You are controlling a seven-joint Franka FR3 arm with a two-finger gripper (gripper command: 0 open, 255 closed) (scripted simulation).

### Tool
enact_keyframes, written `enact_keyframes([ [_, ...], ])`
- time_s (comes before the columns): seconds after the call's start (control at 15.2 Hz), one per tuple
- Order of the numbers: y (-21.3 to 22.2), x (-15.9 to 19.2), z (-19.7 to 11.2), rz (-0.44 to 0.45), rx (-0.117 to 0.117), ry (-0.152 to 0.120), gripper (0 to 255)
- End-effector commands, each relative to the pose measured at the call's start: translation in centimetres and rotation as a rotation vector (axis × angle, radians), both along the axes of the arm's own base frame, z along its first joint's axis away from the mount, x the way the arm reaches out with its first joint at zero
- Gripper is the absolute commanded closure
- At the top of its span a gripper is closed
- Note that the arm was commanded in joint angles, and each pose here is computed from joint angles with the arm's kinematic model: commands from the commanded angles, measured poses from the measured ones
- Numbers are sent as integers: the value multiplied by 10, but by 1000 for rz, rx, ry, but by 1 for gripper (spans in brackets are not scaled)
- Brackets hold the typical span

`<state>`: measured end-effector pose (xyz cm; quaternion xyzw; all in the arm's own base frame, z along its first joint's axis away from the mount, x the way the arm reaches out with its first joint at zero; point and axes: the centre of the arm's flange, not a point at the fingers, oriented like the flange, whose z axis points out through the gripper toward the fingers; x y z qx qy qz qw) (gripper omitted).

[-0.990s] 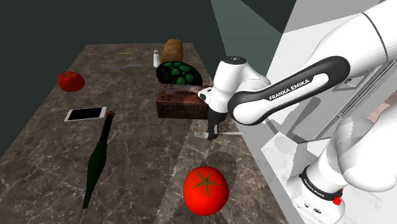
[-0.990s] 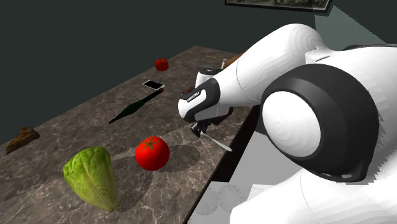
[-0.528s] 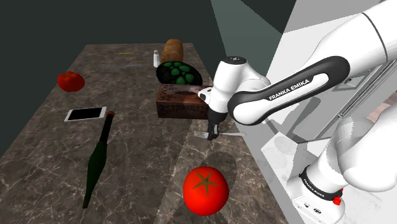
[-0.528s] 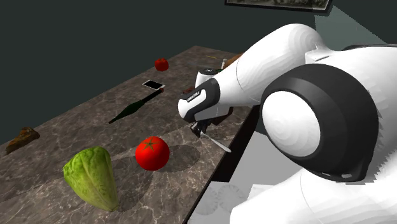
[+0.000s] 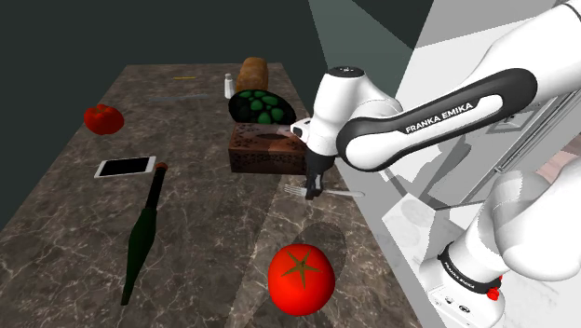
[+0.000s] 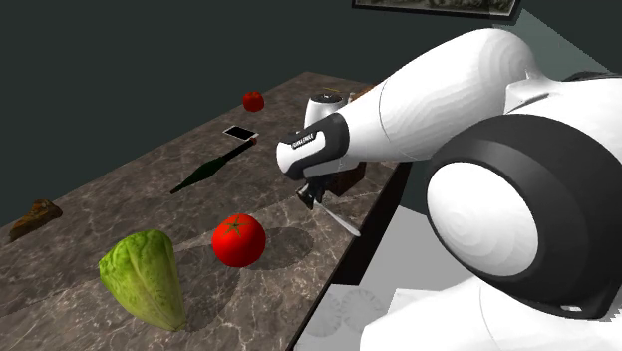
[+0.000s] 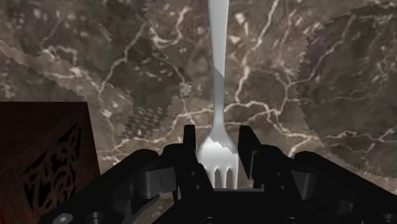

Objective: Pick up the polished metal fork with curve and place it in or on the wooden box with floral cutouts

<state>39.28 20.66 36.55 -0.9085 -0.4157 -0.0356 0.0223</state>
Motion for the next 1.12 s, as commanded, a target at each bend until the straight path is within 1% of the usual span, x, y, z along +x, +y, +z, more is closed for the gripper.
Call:
enact_keyframes([
  [0.0, -1, 0, 10, 0, 0, 1, 255],
  [1.06, -1, 0, 95, 0, 0, 1, 255],
])
